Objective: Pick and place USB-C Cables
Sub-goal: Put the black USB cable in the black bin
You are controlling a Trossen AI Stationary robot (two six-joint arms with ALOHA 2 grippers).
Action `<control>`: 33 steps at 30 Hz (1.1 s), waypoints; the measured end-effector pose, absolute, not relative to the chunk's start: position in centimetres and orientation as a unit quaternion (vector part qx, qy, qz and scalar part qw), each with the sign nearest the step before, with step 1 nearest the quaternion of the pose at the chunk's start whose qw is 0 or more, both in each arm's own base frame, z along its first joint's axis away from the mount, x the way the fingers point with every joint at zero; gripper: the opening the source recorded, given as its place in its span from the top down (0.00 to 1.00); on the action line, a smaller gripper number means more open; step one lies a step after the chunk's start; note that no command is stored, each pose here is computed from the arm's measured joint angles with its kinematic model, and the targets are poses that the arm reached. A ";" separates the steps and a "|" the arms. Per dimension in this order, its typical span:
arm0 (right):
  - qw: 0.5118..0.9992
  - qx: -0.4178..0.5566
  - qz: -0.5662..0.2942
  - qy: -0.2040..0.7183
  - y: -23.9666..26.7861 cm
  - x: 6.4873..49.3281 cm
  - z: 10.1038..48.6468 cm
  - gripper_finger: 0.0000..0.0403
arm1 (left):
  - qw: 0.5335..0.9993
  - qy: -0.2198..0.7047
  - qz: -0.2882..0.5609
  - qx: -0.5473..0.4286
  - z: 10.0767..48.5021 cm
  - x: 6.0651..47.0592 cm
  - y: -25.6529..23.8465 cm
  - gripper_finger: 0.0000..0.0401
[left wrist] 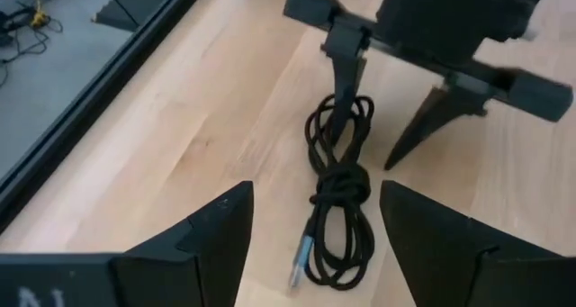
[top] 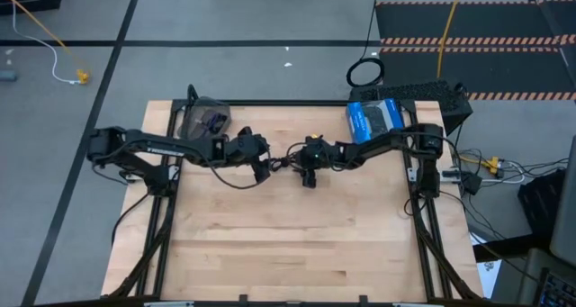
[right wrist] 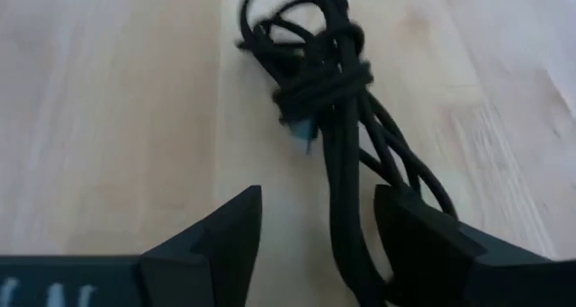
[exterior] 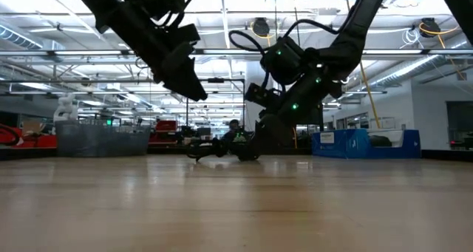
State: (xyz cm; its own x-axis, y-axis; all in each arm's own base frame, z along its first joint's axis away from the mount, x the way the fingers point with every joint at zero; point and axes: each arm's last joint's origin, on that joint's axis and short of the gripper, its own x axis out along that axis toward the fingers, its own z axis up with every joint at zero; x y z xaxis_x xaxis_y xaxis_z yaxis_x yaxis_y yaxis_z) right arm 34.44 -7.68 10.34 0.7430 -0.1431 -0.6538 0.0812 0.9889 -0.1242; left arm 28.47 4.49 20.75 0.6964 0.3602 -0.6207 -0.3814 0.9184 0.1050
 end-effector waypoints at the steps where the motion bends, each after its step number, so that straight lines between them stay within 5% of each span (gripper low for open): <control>1: 0.932 -0.045 -0.059 0.354 -7.7 34.4 10.3 0.51 | 0.921 0.334 0.201 -0.015 20.6 28.6 4.5 0.39; 14: 0.934 -0.051 -0.065 0.348 -8.2 34.4 10.3 0.77 | 0.922 0.332 0.198 -0.007 20.5 28.8 4.5 0.39; 33: 0.934 -0.050 -0.063 0.349 -8.1 34.3 10.5 0.91 | 0.924 0.335 0.182 0.001 20.5 28.8 4.5 0.39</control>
State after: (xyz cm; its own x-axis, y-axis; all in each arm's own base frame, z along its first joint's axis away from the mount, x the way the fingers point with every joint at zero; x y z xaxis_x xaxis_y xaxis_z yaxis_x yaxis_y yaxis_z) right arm 34.34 -8.15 10.54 0.7489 -0.1518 -0.6451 0.0817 0.9871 -0.1374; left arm 28.79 4.48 20.48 0.7092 0.3371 -0.6192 -0.3359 0.9338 0.1236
